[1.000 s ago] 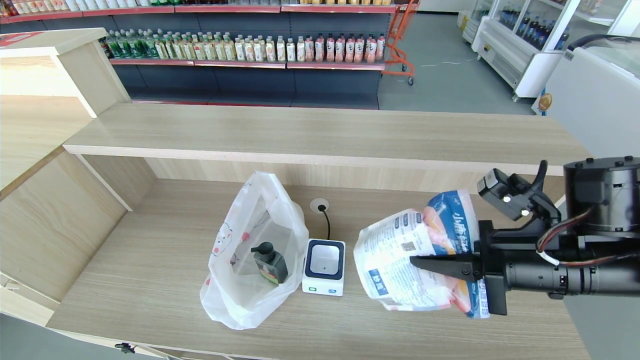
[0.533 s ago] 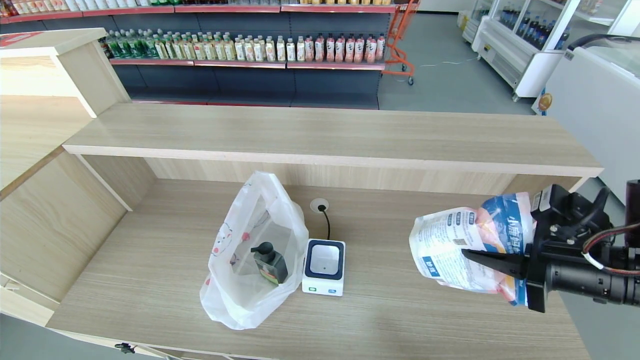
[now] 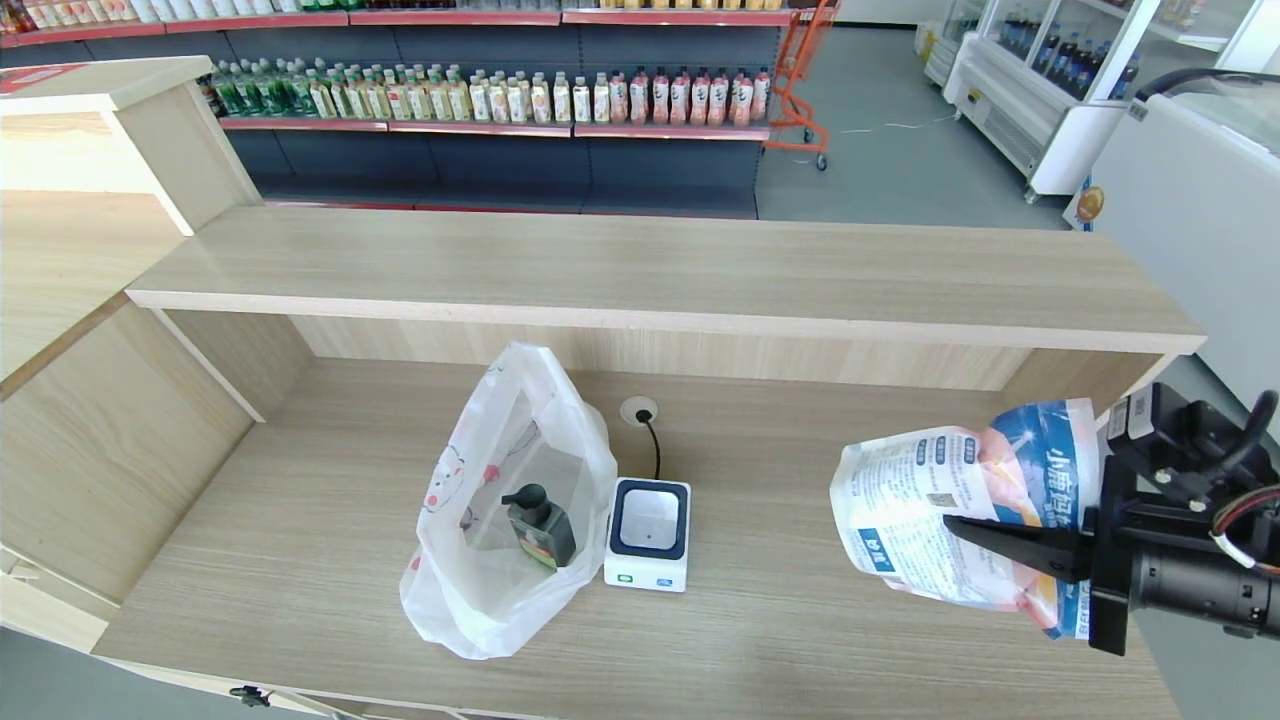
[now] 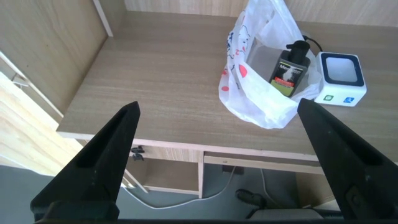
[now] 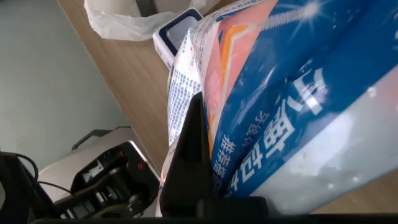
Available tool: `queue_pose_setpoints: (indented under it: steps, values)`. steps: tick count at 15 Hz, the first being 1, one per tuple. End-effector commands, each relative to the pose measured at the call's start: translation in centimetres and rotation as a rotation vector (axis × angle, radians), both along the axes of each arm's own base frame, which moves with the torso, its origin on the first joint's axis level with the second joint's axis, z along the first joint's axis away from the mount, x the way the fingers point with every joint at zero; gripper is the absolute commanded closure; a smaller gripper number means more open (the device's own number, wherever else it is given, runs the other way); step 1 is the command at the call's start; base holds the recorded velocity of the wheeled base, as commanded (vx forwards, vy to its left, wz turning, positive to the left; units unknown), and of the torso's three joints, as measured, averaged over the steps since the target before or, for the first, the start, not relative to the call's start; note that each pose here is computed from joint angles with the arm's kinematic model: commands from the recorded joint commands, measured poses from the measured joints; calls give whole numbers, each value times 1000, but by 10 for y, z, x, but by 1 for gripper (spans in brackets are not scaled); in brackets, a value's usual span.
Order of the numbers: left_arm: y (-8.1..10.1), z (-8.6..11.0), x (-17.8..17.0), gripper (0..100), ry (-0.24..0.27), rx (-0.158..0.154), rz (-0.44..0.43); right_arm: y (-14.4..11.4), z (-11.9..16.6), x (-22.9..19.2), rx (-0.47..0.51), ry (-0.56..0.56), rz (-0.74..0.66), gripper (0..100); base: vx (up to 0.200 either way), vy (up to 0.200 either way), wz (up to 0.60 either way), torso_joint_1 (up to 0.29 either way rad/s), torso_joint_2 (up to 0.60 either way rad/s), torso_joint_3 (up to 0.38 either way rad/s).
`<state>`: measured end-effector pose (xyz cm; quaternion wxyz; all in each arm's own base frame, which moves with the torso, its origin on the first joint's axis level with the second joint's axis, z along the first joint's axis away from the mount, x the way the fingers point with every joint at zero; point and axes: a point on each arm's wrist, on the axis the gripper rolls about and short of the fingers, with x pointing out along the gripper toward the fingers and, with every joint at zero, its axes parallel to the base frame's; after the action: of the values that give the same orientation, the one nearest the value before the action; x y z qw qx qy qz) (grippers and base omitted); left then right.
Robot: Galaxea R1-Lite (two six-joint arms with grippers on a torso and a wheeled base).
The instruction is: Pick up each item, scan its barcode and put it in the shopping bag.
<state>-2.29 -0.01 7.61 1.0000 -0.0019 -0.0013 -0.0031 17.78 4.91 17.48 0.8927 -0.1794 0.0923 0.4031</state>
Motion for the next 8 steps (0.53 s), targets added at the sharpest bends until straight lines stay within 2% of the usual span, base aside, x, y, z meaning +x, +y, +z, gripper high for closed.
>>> queue_pose_setpoints:
  steps: [1,8]
  values:
    - [0,0,0,0,-1,-2,0,0,0,2,3,5,0,100,0,200,0,2,-2,2]
    - [0,0,0,0,-1,1,0,0,-11,14,6,78,-23,100,0,200,0,-1,3,3]
